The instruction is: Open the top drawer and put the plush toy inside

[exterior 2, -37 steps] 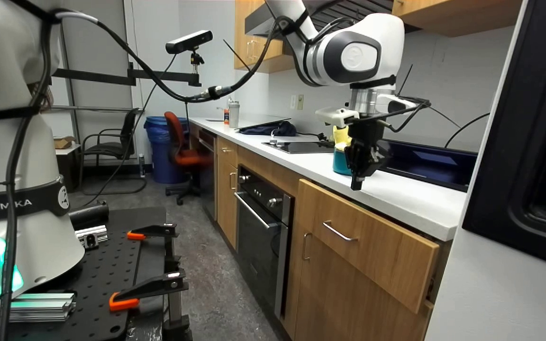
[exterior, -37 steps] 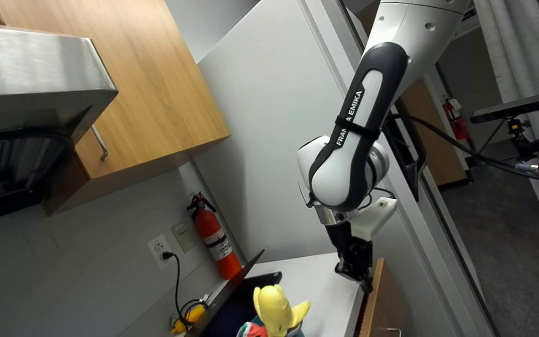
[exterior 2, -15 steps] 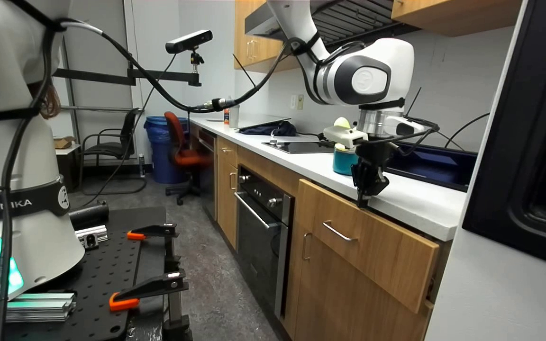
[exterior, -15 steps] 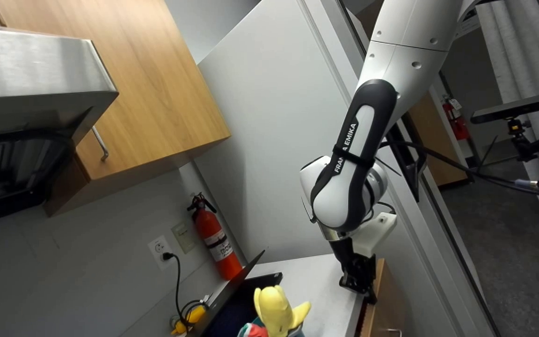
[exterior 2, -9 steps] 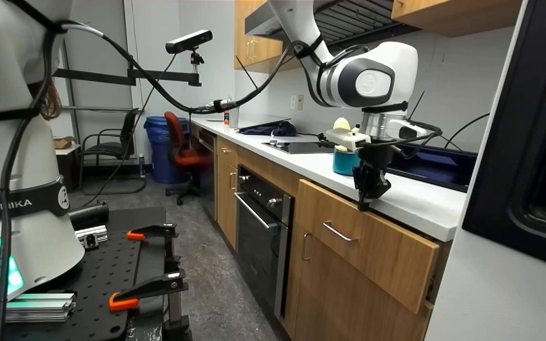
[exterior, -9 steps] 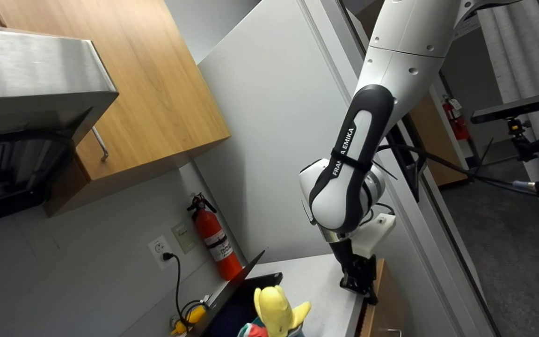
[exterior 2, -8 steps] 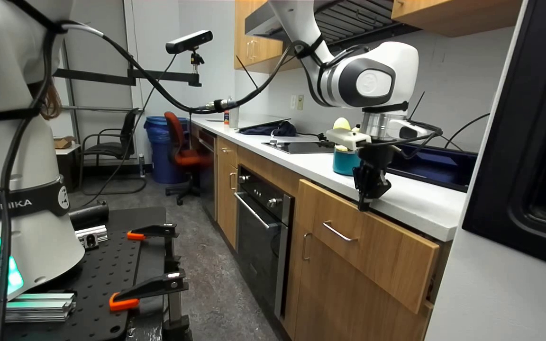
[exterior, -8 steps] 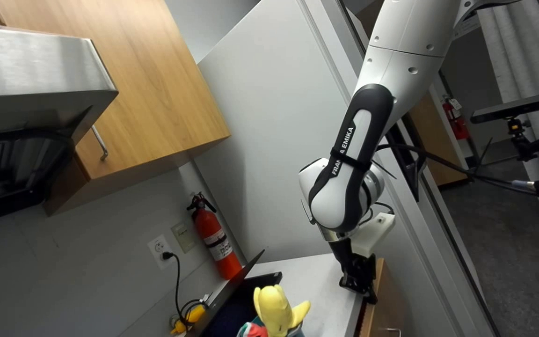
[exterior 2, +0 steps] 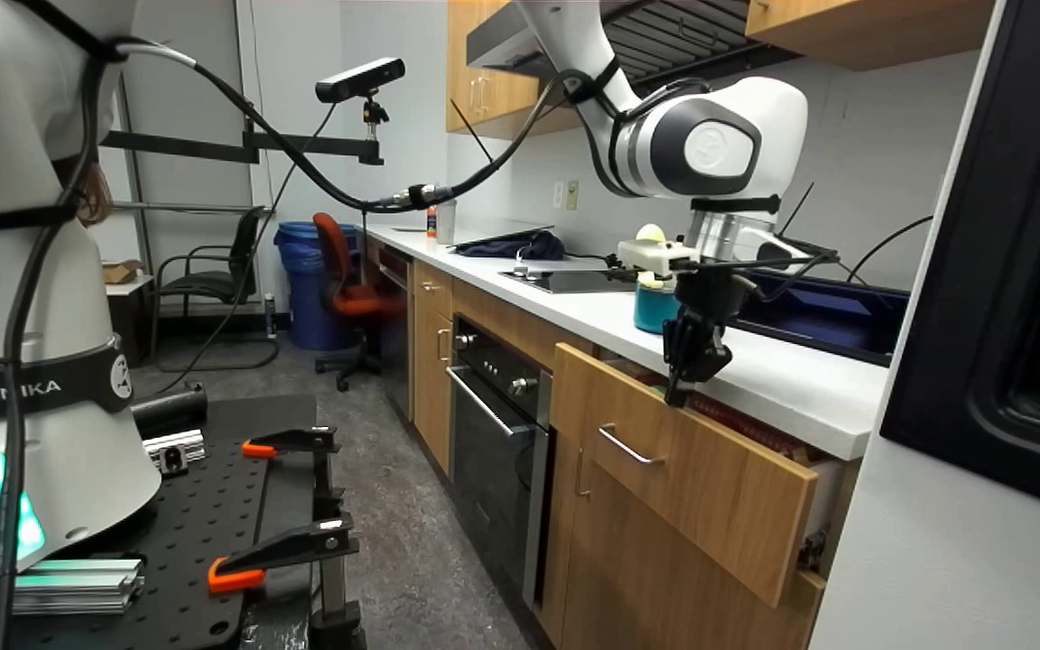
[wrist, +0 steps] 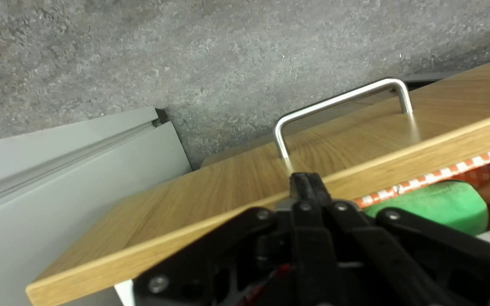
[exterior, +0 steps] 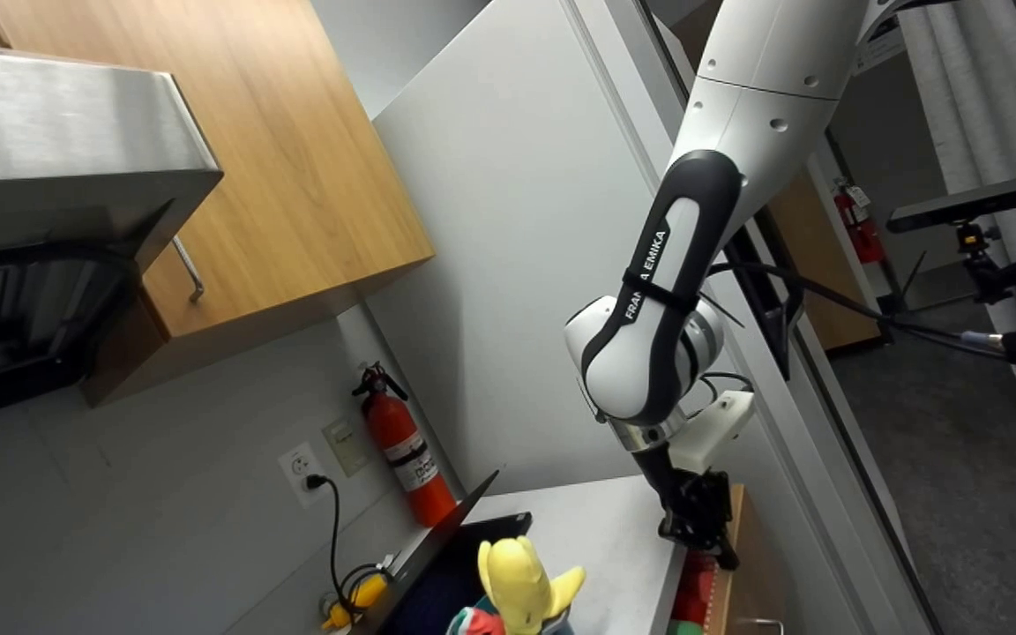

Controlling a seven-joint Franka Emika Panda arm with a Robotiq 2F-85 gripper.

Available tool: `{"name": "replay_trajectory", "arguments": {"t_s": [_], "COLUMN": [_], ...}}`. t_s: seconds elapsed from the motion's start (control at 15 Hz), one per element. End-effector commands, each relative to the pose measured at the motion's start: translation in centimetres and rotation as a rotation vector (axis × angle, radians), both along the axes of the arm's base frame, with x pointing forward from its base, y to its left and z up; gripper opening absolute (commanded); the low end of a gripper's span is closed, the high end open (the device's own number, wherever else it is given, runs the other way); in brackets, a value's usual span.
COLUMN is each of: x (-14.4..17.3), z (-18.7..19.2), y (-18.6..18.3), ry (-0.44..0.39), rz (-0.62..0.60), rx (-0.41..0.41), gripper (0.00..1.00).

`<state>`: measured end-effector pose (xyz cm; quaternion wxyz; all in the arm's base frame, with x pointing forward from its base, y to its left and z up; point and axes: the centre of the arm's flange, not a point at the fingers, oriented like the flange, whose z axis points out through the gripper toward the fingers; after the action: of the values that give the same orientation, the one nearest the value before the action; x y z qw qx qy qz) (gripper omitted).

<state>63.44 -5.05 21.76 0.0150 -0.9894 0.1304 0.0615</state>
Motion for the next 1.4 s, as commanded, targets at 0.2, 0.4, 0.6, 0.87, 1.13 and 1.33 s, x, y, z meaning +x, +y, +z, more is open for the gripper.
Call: {"name": "replay_trajectory", "arguments": {"t_s": [0.2, 0.4, 0.6, 0.87, 1.13, 1.33], "x": [-4.6, -6.4, -8.2, -9.9, -9.6, -8.6], "z": [0.2, 0.7, 2.0, 5.3, 8.4, 9.4], "y": [-1.3, -1.0, -0.7, 0.2, 1.3, 2.2], "ry": [0.126, 0.156, 0.170, 0.145, 0.073, 0.027], "rz": [-0.083, -0.086, -0.096, -0.097, -0.078, -0.059], "rx": [0.006, 0.009, 0.014, 0.002, -0.006, -0.006], "gripper": [0.00, 0.00, 0.00, 0.00, 0.00, 0.00]}}
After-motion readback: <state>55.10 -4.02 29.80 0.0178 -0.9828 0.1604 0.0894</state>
